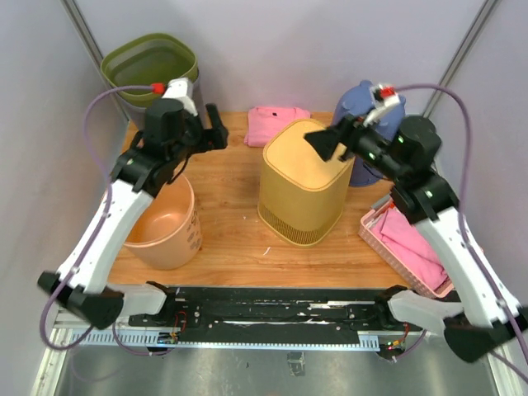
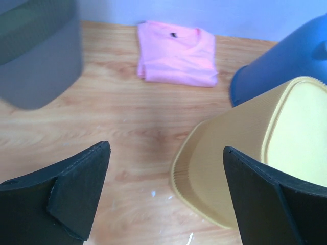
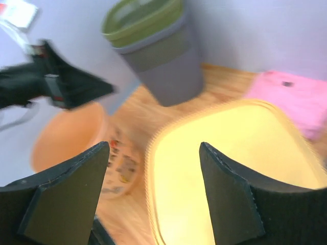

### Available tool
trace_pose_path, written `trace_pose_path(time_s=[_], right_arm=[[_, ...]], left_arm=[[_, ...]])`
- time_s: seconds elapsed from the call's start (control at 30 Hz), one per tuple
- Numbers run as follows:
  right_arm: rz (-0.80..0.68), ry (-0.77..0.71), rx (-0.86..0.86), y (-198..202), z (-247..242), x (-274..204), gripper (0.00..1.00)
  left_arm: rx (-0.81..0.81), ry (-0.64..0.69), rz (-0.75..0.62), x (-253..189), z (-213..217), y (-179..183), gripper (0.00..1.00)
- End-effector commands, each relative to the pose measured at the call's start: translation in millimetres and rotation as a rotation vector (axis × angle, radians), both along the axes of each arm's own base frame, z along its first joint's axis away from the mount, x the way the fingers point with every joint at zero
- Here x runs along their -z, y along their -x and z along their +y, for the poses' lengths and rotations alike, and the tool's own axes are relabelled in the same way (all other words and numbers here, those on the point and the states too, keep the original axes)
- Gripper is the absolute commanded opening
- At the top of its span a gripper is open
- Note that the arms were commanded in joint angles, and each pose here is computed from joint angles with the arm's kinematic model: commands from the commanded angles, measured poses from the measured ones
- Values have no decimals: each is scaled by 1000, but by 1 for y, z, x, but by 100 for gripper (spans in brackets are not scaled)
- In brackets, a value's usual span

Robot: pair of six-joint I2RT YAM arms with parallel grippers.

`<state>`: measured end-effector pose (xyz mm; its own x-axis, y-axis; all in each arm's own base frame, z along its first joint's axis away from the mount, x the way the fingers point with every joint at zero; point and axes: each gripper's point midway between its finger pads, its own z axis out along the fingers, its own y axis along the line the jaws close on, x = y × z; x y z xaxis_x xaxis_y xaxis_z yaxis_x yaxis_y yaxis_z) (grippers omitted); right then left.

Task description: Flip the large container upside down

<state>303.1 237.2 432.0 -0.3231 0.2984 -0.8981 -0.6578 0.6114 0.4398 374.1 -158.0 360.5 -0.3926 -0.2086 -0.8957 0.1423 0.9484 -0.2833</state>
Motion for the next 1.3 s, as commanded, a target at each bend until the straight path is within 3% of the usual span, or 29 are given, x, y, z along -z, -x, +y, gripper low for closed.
trace_pose_path(time_s=[0.0, 0.1, 0.23, 0.4, 0.57, 0.7, 0.83, 0.97, 1.1, 1.27], right_arm=[[9, 375, 321, 15, -86, 72, 73], [53, 472, 416, 34, -120, 101, 73], [100, 494, 356, 62, -124, 126, 74], [165, 427, 326, 76, -118, 155, 74], [211, 314, 240, 63, -85, 170, 73], [148, 144, 234, 24, -56, 155, 73], [116, 8, 237, -23, -27, 140, 72], [183, 34, 191, -60, 1, 138, 68], [215, 107, 189, -61, -3, 130, 69], [162, 125, 324, -39, -53, 119, 74]], left_arm=[[-200, -120, 130, 27, 65, 61, 97], [-226, -155, 178, 35, 86, 96, 97], [-177, -179, 275, 62, 90, 127, 98], [-139, -164, 378, 97, 80, 135, 98], [-135, -174, 499, 140, 73, 138, 90], [-144, -154, 483, 153, 70, 131, 70], [-117, -91, 428, 137, 58, 122, 35], [-79, -41, 354, 101, 49, 116, 3], [-9, 54, 229, 42, 37, 117, 0], [166, 233, 148, -8, 2, 130, 0]])
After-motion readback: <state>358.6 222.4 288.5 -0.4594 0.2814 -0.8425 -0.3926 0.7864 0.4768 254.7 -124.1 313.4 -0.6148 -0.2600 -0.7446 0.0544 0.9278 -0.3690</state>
